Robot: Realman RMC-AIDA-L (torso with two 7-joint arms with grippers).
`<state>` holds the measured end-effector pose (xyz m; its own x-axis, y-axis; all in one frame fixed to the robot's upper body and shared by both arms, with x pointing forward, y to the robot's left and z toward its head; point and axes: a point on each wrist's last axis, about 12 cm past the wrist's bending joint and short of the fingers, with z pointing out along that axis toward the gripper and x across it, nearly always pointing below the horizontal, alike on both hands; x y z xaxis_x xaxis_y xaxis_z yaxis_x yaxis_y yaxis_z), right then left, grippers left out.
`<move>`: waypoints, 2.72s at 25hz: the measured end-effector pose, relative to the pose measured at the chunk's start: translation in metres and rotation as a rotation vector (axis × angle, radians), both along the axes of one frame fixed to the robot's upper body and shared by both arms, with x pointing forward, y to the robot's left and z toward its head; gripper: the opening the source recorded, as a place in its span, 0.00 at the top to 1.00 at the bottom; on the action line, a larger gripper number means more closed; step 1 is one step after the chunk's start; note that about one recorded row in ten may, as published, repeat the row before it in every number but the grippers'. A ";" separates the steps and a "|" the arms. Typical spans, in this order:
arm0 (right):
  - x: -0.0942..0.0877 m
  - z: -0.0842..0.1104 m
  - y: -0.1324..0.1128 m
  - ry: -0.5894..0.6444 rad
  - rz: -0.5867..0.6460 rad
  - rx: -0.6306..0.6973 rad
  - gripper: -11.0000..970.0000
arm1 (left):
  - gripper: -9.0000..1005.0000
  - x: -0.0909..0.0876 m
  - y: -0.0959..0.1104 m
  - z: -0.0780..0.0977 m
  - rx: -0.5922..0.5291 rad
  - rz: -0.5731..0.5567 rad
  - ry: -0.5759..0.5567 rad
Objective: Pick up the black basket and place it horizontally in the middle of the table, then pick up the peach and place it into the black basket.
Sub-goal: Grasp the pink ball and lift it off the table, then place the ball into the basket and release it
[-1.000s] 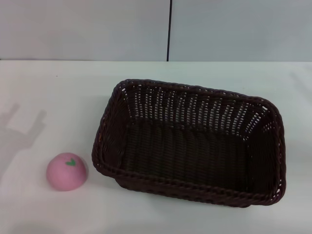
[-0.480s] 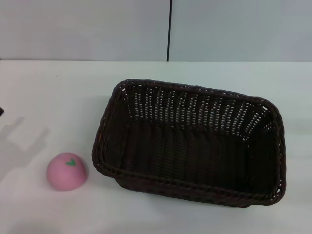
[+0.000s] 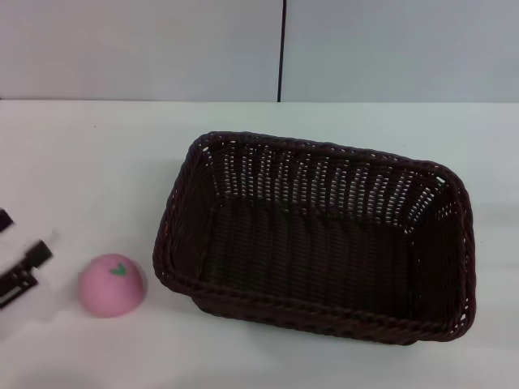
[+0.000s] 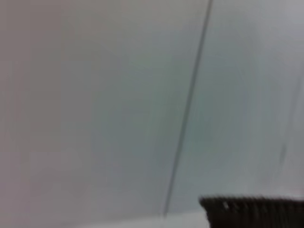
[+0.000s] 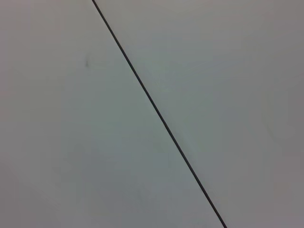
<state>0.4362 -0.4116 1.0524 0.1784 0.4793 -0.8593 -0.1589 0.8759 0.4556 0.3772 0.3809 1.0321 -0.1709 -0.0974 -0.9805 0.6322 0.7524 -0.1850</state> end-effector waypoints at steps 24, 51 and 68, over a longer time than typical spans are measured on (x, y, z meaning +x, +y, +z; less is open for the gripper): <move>0.012 0.002 0.003 -0.001 0.006 0.002 0.38 | 0.23 0.017 -0.039 -0.030 0.108 -0.129 0.140; 0.024 0.005 0.006 -0.008 0.017 -0.002 0.38 | 0.82 0.040 -0.005 0.028 -0.126 0.046 -0.175; 0.028 0.003 0.011 -0.004 0.019 -0.012 0.38 | 0.93 0.129 -0.124 0.045 -0.302 -0.385 -0.109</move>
<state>0.4643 -0.4002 1.0553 0.1725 0.4719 -0.8646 -0.1772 0.8783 0.4440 0.5057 0.2572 1.0773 -0.1480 -0.3296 -0.9324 0.8814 0.3838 -0.2755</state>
